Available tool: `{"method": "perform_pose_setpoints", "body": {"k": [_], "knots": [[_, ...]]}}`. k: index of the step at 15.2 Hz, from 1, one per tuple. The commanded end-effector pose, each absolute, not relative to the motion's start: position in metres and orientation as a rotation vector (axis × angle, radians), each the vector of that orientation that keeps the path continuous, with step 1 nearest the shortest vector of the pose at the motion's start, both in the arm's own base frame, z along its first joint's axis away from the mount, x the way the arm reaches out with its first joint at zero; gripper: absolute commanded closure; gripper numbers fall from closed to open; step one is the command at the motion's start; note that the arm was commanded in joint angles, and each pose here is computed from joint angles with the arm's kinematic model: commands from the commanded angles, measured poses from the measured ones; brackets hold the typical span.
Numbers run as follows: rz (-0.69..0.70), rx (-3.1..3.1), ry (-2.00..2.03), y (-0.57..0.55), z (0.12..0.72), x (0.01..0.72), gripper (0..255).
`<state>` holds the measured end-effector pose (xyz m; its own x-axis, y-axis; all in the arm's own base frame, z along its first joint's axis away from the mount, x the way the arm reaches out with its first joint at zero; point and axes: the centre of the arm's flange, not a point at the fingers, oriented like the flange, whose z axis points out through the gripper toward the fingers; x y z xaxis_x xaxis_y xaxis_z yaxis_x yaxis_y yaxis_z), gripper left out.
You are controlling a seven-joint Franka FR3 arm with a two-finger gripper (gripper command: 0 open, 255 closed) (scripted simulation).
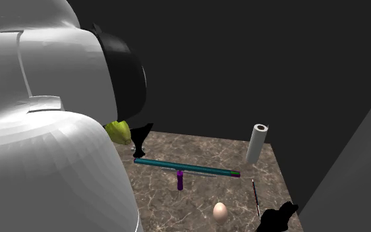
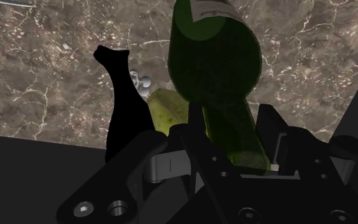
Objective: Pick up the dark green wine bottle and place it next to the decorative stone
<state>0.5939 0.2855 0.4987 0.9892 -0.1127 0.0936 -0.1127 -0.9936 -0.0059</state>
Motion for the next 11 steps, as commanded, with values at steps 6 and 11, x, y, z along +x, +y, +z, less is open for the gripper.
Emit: {"method": "perform_pose_setpoints", "body": {"k": [6,11], "knots": [[-0.149,-3.132,0.177,0.286,0.469,0.595,255],[-0.149,-3.132,0.177,0.286,0.469,0.595,255]]}}
